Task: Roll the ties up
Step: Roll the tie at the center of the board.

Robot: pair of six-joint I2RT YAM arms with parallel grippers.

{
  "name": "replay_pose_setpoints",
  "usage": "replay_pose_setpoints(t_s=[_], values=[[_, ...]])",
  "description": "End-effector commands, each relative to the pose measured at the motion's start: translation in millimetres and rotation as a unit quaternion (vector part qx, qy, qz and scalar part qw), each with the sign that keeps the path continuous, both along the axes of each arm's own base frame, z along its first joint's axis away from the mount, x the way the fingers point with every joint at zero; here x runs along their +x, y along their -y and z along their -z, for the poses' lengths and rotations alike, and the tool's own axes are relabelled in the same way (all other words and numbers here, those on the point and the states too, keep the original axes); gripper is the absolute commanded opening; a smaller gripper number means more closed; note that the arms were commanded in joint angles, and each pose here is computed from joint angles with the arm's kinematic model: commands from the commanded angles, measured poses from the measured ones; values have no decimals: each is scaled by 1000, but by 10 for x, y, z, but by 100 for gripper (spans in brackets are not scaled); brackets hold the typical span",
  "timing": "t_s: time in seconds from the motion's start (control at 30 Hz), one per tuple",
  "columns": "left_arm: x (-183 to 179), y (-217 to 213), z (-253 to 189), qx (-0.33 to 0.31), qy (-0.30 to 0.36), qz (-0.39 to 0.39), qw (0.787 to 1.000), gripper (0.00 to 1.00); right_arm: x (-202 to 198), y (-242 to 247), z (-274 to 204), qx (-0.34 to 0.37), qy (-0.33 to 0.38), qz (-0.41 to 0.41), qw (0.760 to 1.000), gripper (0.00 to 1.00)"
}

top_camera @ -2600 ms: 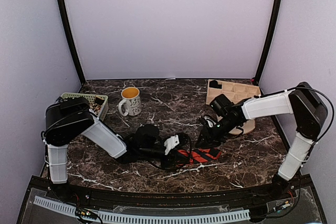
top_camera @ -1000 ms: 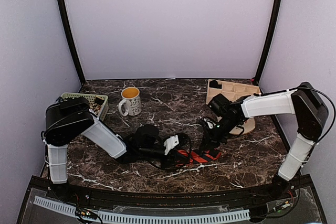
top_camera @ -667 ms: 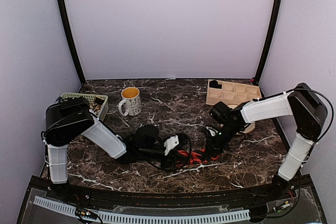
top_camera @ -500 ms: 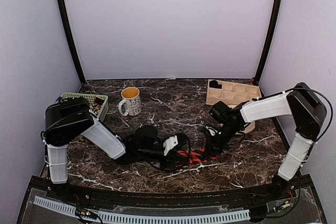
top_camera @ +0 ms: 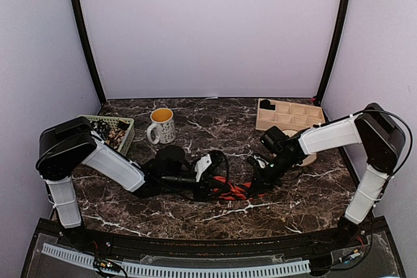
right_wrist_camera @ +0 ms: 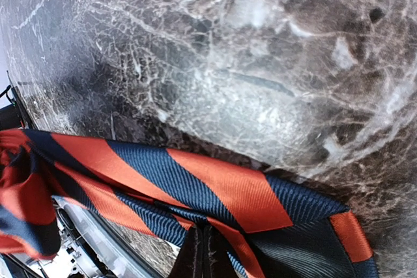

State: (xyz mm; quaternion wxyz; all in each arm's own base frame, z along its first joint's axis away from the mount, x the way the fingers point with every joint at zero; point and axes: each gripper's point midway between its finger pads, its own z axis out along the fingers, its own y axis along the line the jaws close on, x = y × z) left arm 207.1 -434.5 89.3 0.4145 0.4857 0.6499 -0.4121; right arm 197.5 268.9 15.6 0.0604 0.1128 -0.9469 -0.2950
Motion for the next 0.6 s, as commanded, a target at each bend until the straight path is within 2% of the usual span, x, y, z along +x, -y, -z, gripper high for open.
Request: replay_pose_setpoints(t_s=[0.0, 0.27, 0.37, 0.47, 0.57], values=[[93, -173, 267, 53, -15, -27, 998, 15, -188, 506, 394, -123, -33, 17, 992, 0], [-37, -332, 868, 162, -9, -4, 987, 17, -100, 408, 291, -105, -32, 28, 994, 2], [-94, -378, 980, 183, -20, 2, 983, 18, 34, 304, 86, -79, -12, 37, 996, 15], [-129, -395, 1041, 195, -24, 4, 980, 20, 186, 96, -251, -23, 16, 38, 999, 37], [-159, -376, 1092, 207, -22, 8, 978, 21, 252, -152, -537, 43, 18, 37, 998, 43]])
